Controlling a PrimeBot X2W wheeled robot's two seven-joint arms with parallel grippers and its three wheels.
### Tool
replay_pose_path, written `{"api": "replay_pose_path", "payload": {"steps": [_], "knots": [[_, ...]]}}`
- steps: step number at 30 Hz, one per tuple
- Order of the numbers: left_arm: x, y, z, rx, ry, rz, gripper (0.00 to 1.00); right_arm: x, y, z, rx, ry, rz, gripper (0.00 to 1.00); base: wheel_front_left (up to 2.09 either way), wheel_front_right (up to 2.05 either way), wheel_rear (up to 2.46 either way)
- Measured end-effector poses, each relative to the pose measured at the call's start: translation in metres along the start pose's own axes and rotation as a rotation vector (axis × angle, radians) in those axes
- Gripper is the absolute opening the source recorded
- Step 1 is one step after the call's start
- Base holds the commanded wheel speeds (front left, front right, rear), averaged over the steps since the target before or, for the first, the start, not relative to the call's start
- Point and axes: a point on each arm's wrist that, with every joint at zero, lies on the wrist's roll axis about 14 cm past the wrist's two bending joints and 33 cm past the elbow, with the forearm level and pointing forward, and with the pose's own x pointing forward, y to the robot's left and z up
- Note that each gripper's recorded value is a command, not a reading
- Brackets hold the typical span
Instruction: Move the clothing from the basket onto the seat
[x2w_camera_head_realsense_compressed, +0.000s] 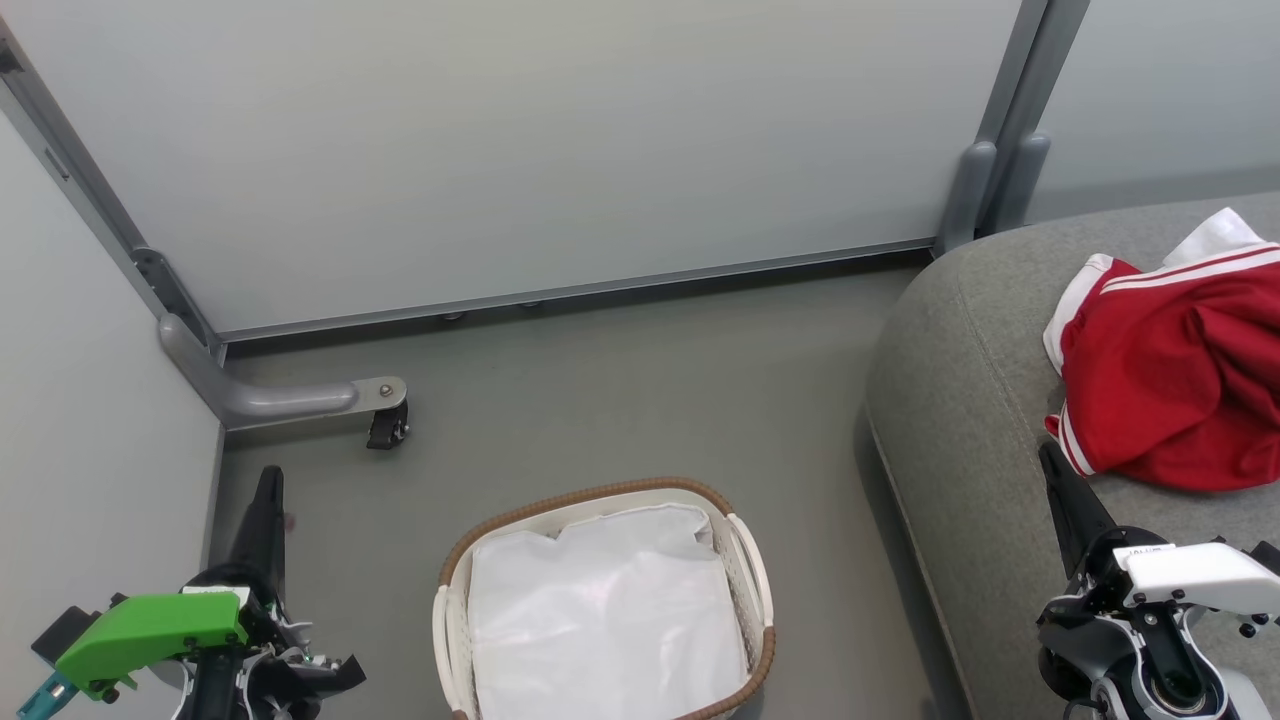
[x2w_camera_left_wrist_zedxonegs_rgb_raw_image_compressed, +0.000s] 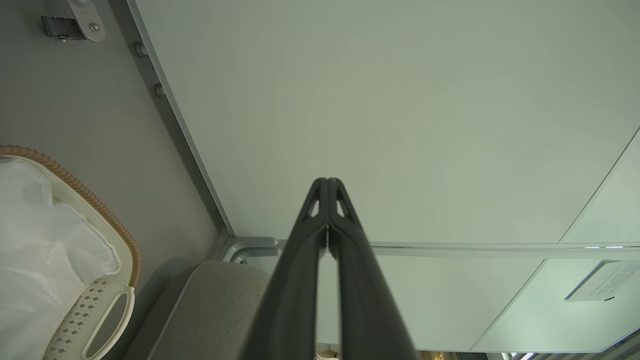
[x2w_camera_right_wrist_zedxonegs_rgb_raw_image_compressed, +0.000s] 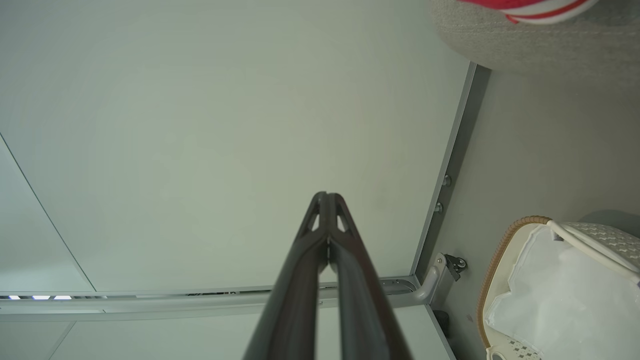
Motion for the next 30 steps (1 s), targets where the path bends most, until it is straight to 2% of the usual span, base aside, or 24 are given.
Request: {"api": "replay_pose_path", "payload": {"steps": [30], "knots": [[0.0000, -0.0002, 0.0001, 0.000, 0.000, -0.001, 0.00, 0.0000, 0.0000, 0.0000, 0.000, 0.000, 0.000, 0.00, 0.00, 0.00, 0.00]]}}
